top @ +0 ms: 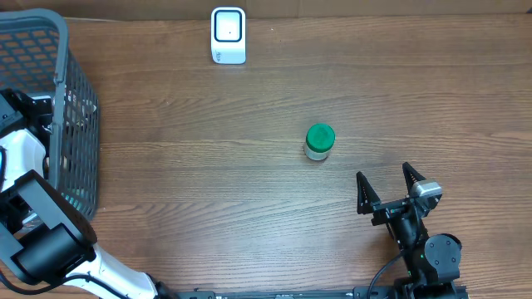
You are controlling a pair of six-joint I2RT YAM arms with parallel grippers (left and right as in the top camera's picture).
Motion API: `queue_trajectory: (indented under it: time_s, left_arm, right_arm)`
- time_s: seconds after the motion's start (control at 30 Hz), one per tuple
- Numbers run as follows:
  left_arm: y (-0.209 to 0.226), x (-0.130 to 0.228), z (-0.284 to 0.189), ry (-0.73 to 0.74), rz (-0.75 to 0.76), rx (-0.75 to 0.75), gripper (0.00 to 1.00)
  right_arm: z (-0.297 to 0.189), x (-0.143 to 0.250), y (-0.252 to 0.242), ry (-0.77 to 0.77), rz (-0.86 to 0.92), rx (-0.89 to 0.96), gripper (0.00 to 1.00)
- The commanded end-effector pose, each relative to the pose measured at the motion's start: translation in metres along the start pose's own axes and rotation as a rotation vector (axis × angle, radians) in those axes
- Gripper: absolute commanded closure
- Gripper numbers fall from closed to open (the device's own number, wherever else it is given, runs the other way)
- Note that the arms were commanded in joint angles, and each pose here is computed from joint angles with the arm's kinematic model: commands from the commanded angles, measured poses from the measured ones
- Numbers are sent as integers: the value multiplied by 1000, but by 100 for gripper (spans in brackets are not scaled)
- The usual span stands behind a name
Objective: Scan the item barcode
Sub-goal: 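Grasp the clear brown-labelled bag with the left gripper and lift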
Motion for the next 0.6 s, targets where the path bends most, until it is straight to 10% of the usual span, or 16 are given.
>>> queue_trajectory:
  time_s: [0.0,0.57]
  left_arm:
    - [3,-2,-14,-1,-70,-13,96]
    - [30,-71,-210,-535,-338,-21,96]
  right_arm:
    - [0,2,0,-5,0,6,0]
    - [0,2,0,-5,0,6,0]
Point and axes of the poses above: each gripper's point midway between its finger pads, its own z axis out along the fingers, its own y axis along the line the jaws close on, x = y × z, the point moved 5 cm from there along -z, back along the fingers, and after that the axes turned 14 degrees about -z, right-handed, at the moved point
